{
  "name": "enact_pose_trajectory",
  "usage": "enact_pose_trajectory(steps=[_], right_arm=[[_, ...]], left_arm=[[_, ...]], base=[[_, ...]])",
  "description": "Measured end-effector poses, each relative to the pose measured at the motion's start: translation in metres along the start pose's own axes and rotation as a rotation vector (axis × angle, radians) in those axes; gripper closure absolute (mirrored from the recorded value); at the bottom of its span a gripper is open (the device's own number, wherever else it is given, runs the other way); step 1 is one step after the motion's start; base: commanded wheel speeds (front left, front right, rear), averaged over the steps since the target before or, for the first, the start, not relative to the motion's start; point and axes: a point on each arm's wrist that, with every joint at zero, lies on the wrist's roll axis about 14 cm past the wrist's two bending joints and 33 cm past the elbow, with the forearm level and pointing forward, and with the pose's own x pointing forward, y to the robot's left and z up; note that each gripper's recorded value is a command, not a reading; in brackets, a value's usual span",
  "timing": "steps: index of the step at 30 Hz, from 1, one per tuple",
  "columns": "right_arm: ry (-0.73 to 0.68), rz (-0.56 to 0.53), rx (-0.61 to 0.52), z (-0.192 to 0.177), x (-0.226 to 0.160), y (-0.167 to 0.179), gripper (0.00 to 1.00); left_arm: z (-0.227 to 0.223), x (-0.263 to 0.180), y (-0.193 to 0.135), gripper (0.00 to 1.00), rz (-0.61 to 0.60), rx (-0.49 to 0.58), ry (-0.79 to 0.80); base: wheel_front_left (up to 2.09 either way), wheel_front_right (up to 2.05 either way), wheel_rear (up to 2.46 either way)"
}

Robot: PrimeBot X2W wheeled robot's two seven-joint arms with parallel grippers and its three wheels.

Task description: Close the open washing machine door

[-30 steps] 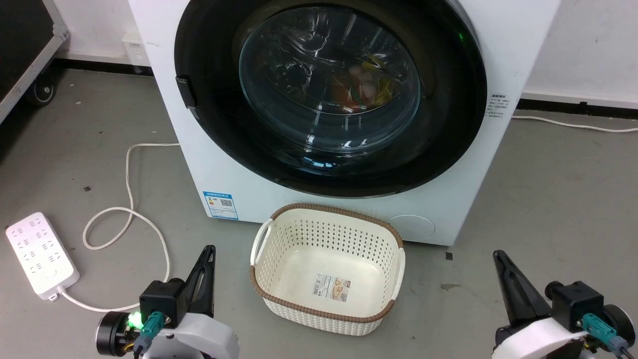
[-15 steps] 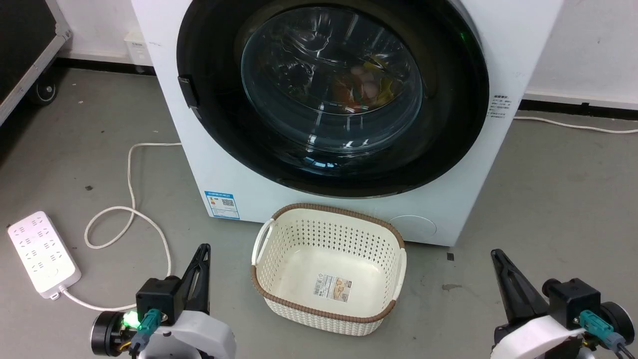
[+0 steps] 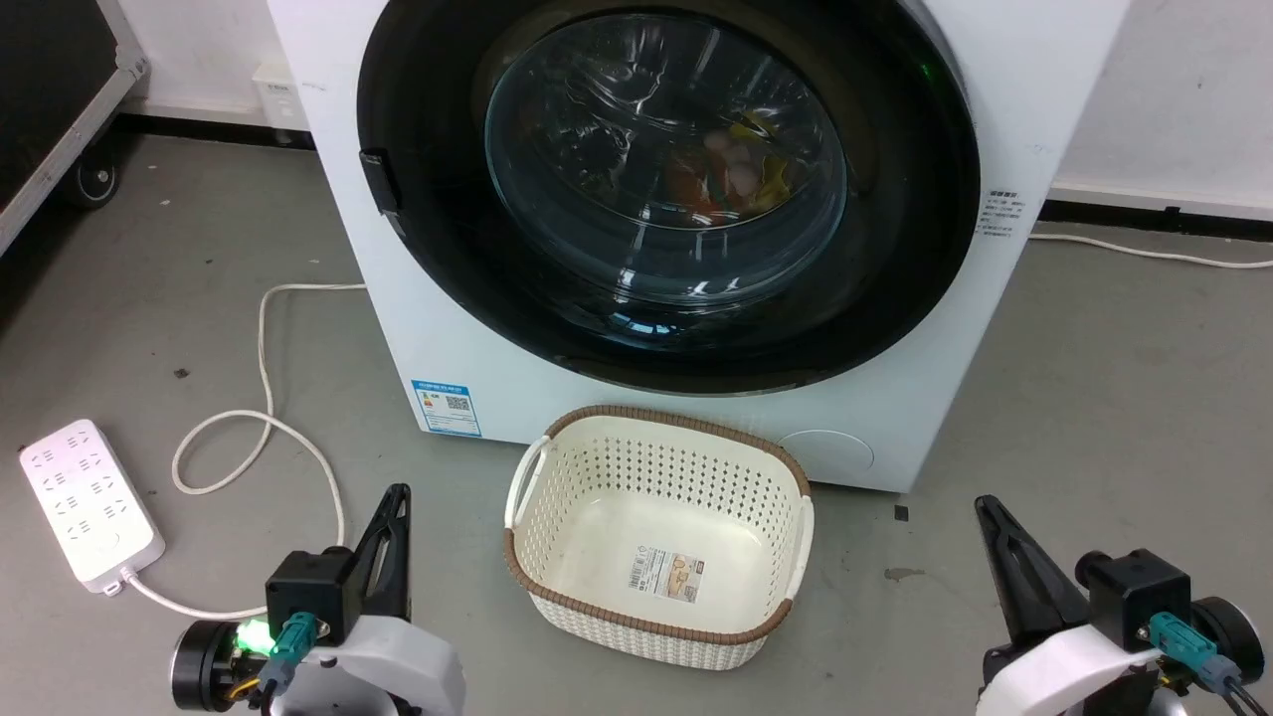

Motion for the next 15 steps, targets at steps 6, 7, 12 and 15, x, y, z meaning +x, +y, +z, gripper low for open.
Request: enact_pose_trajectory(steps=[6, 7, 12, 15], right_arm=[[0.006, 0.005, -0.002, 0.0006, 0.0007, 0.0015, 1.0], [0.005, 0.005, -0.003, 0.001, 0.0008, 0.0017, 1.0], [0.007, 0.009, -0.004, 0.0022, 0.0014, 0.0029, 1.0], [0.008, 0.011, -0.007, 0.0028, 0.0017, 0.0037, 1.0]], left_arm=[[-0.0008, -0.0019, 0.0021, 1.0, 0.01, 0.003, 0.009], [-0.0009, -0.0021, 0.0023, 1.0, 0.011, 0.003, 0.011], [0.0011, -0.0022, 0.0042, 1.0, 0.019, 0.01, 0.011], [0.0023, -0.0023, 0.005, 1.0, 0.022, 0.01, 0.009]], base=[[0.0, 0.0, 0.0], [0.0, 0.0, 0.0], [0.0, 0.0, 0.0], [0.0, 0.0, 0.0]])
